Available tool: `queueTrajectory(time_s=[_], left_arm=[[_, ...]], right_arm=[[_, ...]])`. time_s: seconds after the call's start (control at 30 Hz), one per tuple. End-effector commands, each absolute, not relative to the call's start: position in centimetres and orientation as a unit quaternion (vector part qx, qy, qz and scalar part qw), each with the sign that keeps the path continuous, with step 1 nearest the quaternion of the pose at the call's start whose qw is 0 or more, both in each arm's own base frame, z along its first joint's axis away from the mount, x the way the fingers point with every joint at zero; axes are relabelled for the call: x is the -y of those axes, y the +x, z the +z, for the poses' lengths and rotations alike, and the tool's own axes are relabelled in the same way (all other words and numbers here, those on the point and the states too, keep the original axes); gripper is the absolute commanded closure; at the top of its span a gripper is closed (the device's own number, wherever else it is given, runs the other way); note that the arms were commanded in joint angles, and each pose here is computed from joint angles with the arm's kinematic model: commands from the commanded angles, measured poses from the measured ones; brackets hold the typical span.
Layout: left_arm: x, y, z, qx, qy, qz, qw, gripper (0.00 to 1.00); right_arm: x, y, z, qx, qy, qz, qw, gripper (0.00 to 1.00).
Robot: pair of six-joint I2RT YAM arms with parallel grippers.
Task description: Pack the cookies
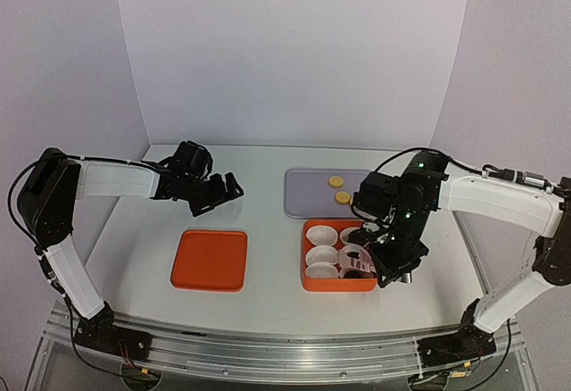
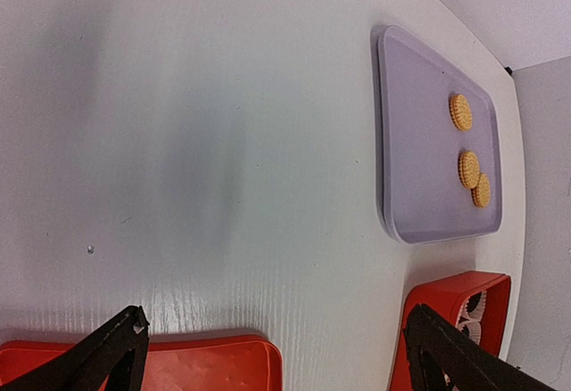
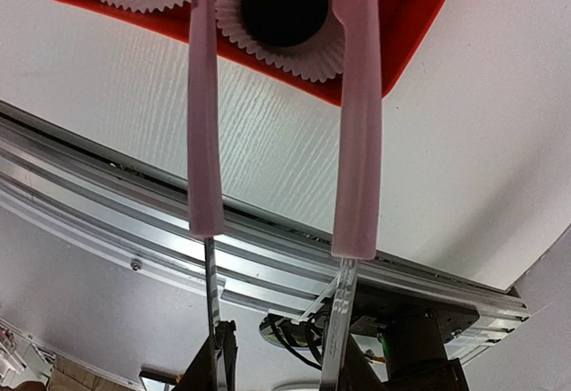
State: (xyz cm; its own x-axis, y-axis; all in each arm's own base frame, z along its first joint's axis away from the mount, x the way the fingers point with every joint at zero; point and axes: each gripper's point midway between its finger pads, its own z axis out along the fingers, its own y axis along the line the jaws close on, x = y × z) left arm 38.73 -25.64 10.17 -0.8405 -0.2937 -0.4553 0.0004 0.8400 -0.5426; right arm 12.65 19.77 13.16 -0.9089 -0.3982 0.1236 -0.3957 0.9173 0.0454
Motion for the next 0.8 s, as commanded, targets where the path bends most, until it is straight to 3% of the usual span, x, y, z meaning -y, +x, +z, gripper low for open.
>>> queueTrajectory(time_s=[0.0,0.2,0.43,0.77], left_arm=[[25.8,39.5,12.5,-0.908,-0.078,-0.285,0.297,0.0],[25.9,39.5,12.9,-0.906,-0.077,-0.289,0.301,0.0],[26.2,39.9,13.7,-0.901,-0.072,-0.299,0.307,0.0],[26.4,40.0,15.1,-0.898,-0.069,-0.304,0.311,0.0]], right_arm=[[-8.8,4.3,21.1,0.94,0.17,0.156,0.252,0.72],[-9.1,5.9,22.4,0.955,0.182,0.139,0.188,0.73],[-10.0,15.8,23.7,0.959,0.193,0.202,0.048,0.72],[-10.1,24.3,19.3,0.956,0.219,0.168,0.102,0.72]])
